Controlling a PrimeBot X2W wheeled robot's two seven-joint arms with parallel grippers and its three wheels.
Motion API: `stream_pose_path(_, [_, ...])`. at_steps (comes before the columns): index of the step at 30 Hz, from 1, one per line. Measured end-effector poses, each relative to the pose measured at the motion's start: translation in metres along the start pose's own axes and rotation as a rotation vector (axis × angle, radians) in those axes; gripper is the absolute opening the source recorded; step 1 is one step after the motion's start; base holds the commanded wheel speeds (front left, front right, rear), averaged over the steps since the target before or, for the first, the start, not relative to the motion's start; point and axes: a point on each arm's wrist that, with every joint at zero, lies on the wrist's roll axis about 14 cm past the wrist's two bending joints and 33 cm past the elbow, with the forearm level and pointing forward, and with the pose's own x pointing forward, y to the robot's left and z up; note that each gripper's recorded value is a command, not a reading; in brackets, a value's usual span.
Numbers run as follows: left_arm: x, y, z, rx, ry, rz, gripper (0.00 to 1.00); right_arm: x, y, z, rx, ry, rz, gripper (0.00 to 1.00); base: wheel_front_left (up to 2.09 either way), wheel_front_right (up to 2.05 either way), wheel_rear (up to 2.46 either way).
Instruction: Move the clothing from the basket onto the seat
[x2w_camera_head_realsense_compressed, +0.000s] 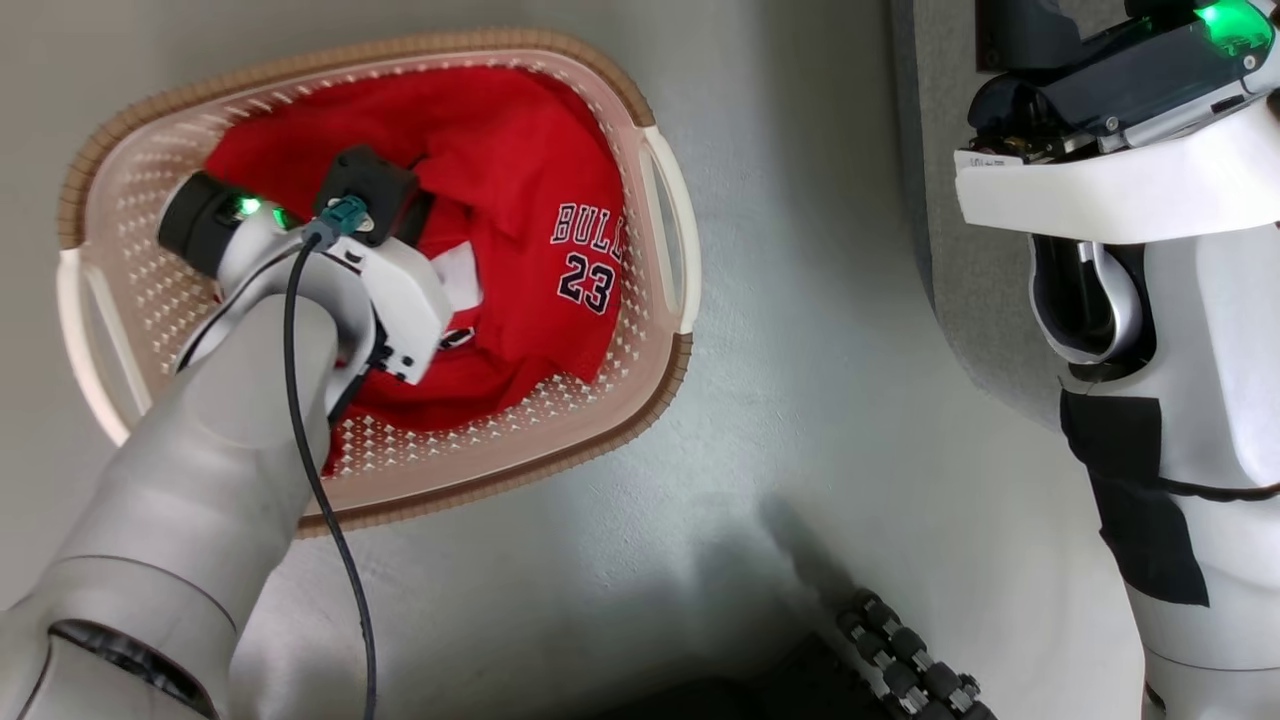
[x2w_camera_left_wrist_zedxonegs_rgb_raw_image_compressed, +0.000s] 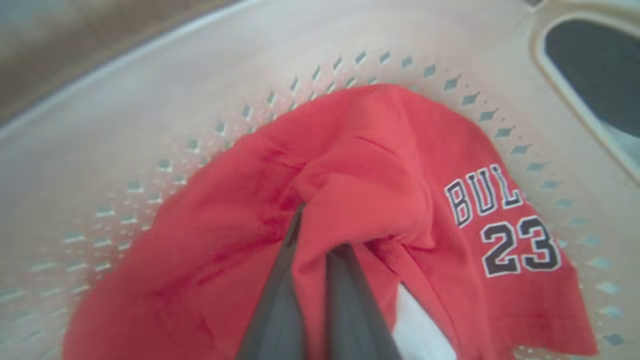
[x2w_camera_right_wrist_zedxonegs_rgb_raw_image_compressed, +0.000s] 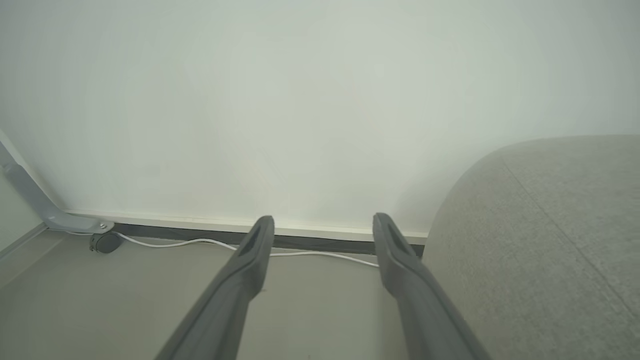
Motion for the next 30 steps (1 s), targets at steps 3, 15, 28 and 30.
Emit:
stream_pose_path(3, [-0.012,-0.005,0.019,-0.028,-0.054,0.003,0.00,-0.001,0.003,0.011,-0.007,-0.012,0.000,1.00,0.00,0.00,0.00])
stream_pose_path(15, [-0.077,-0.026,0.101,-0.098,-0.286,0.062,0.00,-0.021,0.015,0.041,-0.041,-0.007,-0.009,1.00,0.00,0.00,0.00])
stream_pose_path(28, [-0.186,-0.039,0.152,-0.106,-0.497,0.213,0.00,-0.067,0.042,0.078,-0.021,-0.010,-0.006,1.00,0.00,0.00,0.00])
stream_pose_path(30, [-0.204,-0.040,0.161,-0.098,-0.538,0.239,0.00,-0.074,0.047,0.083,-0.014,-0.014,-0.004,1.00,0.00,0.00,0.00])
